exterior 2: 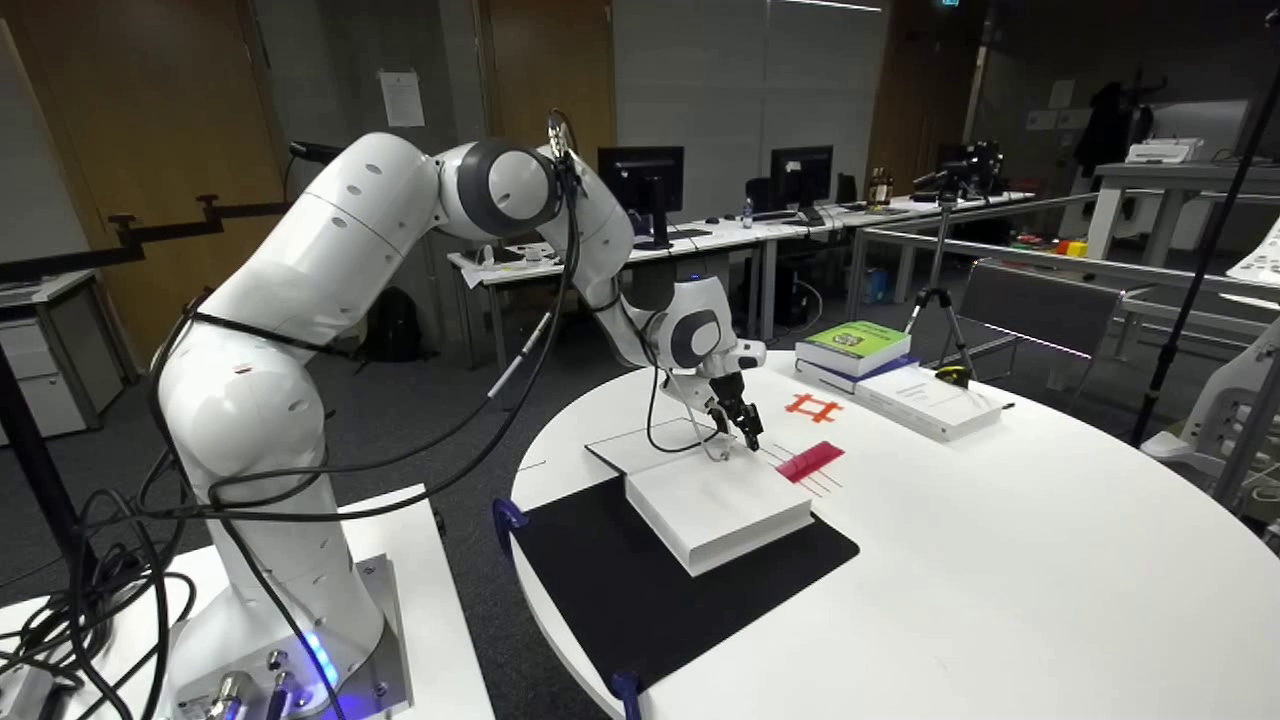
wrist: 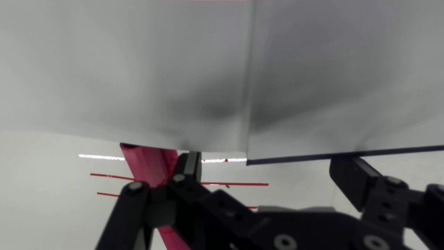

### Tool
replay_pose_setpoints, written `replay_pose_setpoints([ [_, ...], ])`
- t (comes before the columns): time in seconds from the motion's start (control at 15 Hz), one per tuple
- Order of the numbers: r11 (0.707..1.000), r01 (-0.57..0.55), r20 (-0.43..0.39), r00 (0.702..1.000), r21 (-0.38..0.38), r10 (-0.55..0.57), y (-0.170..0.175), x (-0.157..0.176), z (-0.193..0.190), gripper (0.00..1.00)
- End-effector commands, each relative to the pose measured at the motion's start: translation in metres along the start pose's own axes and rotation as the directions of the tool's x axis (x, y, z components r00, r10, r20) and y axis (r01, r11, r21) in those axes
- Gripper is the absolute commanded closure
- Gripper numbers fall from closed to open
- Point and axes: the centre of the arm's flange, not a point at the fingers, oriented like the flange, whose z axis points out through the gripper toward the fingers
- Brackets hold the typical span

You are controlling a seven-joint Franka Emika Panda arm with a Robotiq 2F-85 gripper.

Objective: Close the book

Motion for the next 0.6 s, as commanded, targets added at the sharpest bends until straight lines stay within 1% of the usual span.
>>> replay_pose_setpoints([
  [0.0, 0.997, 0.063, 0.024, 0.998, -0.034, -0.062, 0.003, -0.024, -0.015, 0.0],
  [0.27, 0.993, 0.114, 0.022, 0.993, -0.041, -0.113, 0.002, -0.043, -0.022, 0.0],
  [0.53, 0.992, 0.119, -0.001, 0.993, -0.042, -0.119, 0.002, -0.044, -0.035, 0.0],
])
